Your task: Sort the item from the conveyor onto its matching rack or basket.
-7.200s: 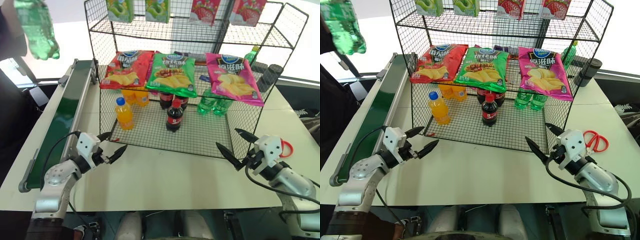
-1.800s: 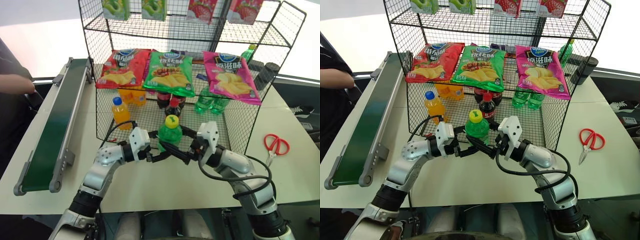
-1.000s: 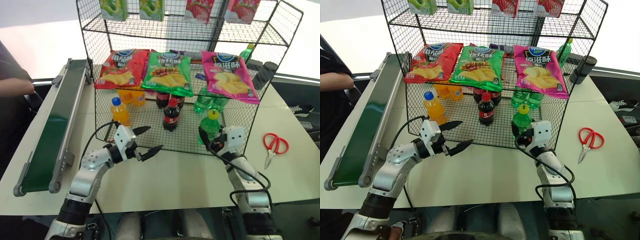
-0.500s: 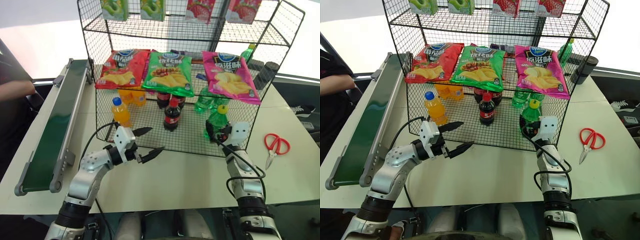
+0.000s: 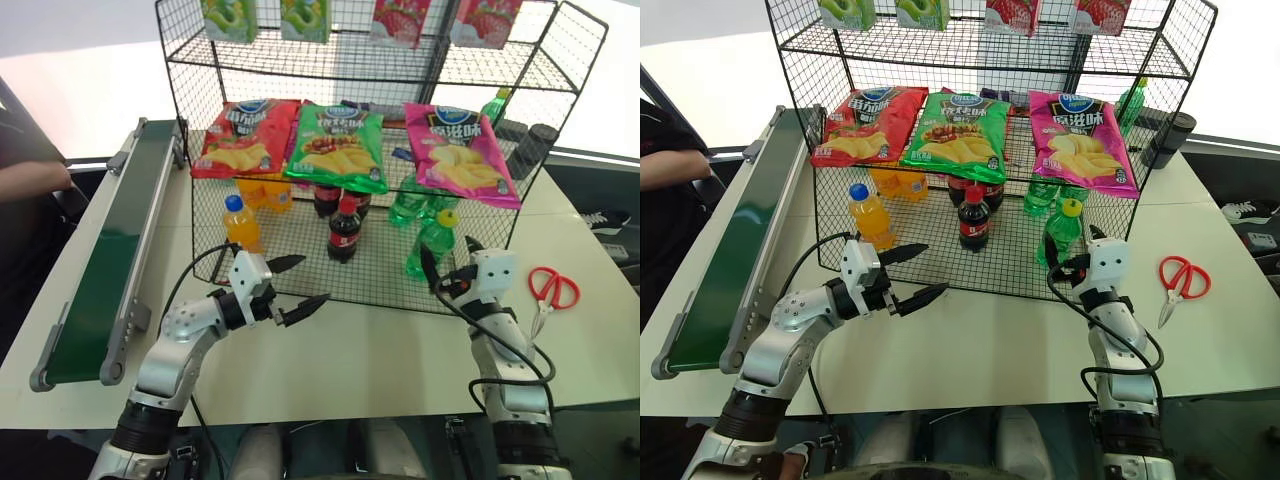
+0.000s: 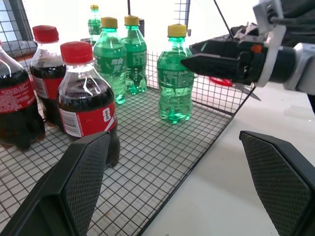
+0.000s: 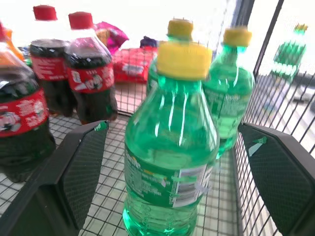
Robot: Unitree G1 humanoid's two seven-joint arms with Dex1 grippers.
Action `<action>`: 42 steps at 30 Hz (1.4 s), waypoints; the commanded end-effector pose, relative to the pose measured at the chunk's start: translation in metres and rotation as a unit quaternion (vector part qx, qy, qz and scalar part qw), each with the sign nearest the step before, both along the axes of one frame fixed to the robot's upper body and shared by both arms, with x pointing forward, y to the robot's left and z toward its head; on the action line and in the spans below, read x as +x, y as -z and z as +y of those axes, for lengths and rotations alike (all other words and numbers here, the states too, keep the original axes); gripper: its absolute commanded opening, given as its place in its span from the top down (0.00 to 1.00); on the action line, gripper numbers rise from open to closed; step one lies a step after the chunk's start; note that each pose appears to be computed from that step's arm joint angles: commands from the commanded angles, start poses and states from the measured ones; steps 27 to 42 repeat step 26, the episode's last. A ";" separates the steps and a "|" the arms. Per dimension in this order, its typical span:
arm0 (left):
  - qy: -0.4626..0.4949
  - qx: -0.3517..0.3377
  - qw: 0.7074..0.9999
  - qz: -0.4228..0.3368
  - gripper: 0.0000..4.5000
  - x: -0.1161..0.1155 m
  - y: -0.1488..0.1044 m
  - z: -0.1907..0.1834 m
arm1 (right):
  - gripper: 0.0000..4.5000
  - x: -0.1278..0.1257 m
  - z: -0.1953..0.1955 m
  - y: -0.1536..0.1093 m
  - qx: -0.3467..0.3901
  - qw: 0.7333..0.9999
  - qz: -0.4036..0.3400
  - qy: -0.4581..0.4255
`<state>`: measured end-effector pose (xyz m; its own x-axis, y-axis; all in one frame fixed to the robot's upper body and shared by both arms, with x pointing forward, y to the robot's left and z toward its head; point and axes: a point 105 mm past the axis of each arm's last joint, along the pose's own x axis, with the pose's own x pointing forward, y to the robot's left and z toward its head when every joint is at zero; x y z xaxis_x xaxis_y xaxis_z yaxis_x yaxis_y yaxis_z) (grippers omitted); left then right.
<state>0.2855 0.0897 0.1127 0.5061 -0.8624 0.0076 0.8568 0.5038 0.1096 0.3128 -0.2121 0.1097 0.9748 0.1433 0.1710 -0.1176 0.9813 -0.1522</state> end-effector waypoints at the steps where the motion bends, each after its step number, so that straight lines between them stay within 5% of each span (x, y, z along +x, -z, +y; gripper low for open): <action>1: -0.021 0.016 1.000 -0.010 0.00 0.005 -0.003 0.009 | 0.01 -0.013 0.007 -0.025 -0.027 0.999 -0.029 -0.035; 7: -0.067 0.056 0.996 0.001 0.00 0.009 0.004 0.038 | 0.01 -0.048 0.013 -0.031 -0.070 0.989 0.001 -0.128; 15: -0.135 0.088 0.987 0.009 0.00 0.005 0.003 0.093 | 0.01 -0.076 -0.031 -0.031 -0.069 0.986 0.063 -0.137; 42: -0.151 0.086 0.985 0.015 0.00 -0.001 0.001 0.111 | 0.01 -0.070 -0.043 -0.033 -0.077 0.984 0.071 -0.144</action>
